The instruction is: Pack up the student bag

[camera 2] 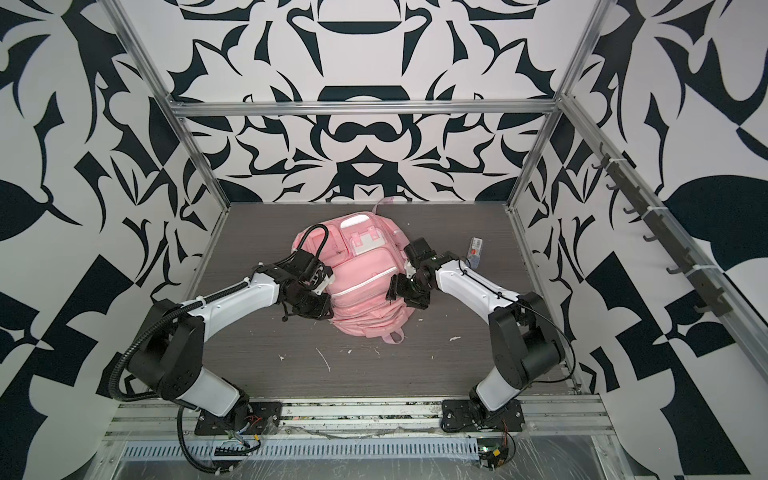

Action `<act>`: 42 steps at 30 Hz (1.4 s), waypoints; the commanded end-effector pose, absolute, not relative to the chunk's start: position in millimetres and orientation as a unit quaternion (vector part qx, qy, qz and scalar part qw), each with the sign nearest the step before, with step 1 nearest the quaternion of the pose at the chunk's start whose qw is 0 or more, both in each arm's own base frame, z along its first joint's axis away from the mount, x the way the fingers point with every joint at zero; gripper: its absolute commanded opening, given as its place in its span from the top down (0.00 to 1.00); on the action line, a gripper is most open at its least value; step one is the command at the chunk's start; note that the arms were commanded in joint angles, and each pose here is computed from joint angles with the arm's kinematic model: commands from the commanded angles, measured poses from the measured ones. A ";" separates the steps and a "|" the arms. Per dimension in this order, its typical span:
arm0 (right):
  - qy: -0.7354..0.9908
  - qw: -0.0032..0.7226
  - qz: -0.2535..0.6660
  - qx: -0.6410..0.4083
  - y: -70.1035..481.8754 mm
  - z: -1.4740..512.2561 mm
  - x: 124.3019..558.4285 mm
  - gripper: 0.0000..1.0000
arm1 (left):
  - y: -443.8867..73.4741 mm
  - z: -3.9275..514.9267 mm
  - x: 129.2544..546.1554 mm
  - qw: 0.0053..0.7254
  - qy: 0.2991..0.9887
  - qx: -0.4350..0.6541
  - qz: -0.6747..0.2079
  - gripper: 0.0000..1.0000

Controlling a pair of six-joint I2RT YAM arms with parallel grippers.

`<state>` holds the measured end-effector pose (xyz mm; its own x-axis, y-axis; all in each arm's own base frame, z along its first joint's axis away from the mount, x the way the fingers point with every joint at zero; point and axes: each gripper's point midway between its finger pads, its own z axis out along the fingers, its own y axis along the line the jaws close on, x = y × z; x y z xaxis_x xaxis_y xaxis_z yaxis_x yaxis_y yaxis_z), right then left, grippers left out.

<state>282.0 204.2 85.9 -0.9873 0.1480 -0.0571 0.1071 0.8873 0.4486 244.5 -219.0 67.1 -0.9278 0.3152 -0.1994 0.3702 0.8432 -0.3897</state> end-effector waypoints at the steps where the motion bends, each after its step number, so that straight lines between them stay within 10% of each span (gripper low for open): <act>1: 0.977 0.045 0.200 0.061 195.1 75.4 278.1 0.29 | -224.8 78.3 253.2 0.080 0.952 0.197 -0.220 0.96; 12: 0.987 0.009 0.149 0.051 173.7 32.7 256.4 0.33 | -199.2 94.5 263.4 0.111 0.965 0.185 -0.149 1.00; 24: 0.988 -0.025 0.141 0.064 157.1 2.4 232.2 0.67 | -180.4 90.9 292.4 0.122 0.970 0.161 -0.137 1.00; 34: 0.987 0.010 0.149 0.057 159.1 27.1 246.3 0.58 | -191.4 97.8 298.4 0.116 0.967 0.156 -0.165 1.00; 42: 0.978 0.110 0.176 0.032 171.0 120.6 300.4 0.33 | -177.6 128.0 273.2 0.137 0.966 0.143 -0.164 0.36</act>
